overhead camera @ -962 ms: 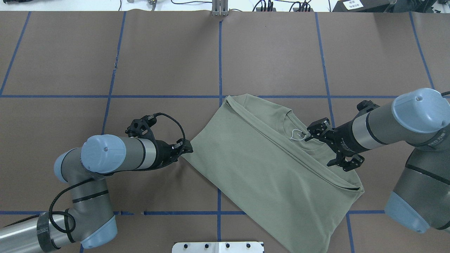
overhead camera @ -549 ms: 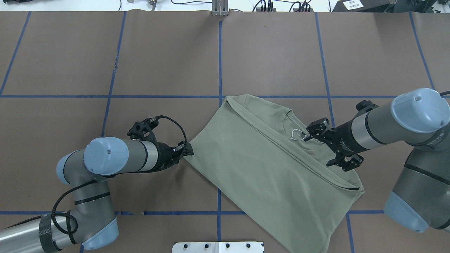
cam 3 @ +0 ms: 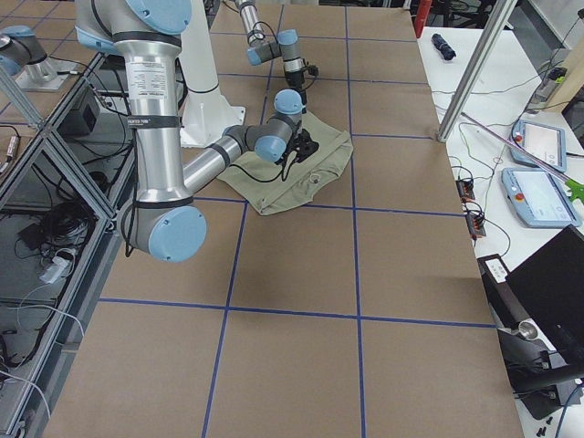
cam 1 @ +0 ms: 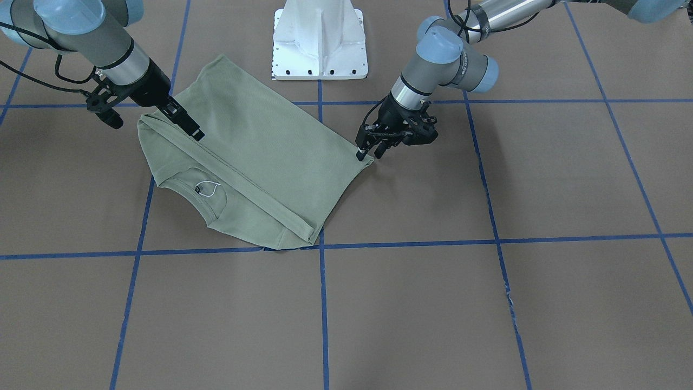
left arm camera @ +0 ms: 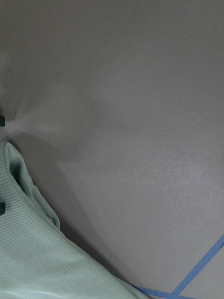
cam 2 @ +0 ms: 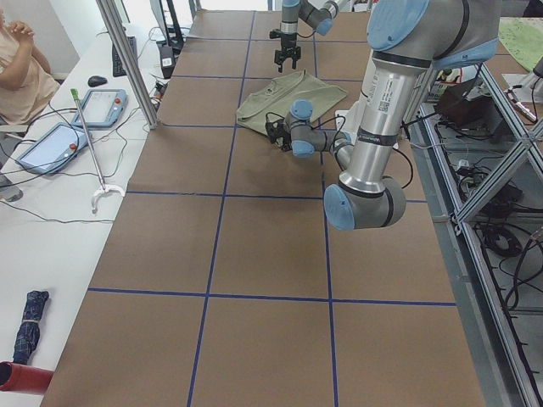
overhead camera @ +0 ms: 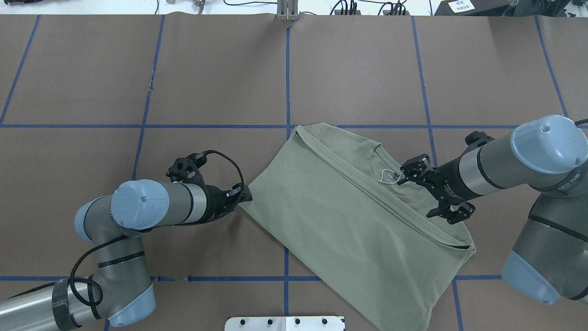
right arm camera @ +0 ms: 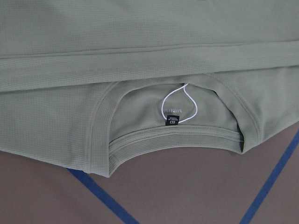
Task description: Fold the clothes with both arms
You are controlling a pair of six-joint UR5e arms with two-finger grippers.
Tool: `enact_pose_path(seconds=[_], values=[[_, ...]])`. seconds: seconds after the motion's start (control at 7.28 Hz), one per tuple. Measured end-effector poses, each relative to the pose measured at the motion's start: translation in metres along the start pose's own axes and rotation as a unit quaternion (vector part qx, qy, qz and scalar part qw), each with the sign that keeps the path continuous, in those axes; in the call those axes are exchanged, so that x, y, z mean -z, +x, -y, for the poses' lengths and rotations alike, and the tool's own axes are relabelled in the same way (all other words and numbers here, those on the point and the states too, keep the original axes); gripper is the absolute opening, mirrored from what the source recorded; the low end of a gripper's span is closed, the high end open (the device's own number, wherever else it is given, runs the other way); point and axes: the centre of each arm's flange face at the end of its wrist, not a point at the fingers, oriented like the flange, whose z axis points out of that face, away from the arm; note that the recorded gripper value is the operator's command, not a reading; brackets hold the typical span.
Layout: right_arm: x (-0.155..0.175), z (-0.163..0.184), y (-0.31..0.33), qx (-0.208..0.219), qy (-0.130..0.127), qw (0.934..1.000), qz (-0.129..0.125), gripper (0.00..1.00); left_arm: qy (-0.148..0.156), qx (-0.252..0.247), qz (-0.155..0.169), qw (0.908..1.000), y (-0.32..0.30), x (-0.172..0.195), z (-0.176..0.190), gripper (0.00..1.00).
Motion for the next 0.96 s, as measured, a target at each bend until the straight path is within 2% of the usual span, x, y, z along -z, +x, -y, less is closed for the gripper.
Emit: enact_pose_path(seconds=[0.27, 0.55, 0.96], values=[[-0.0001, -0.0001, 0.0, 0.0, 0.0, 1.0, 0.0, 1.0, 0.005, 0.0, -0.001, 1.0, 0.0005, 0.0, 0.0012, 0.38], [-0.0003, 0.0001, 0.0005, 0.0, 0.0, 1.0, -0.001, 1.0, 0.006, 0.001, -0.002, 1.0, 0.0014, 0.0002, 0.0013, 0.0], [-0.0011, -0.0011, 0.0012, 0.0, -0.003, 1.0, -0.003, 1.0, 0.006, 0.001, -0.005, 1.0, 0.0037, 0.0027, 0.0013, 0.0]])
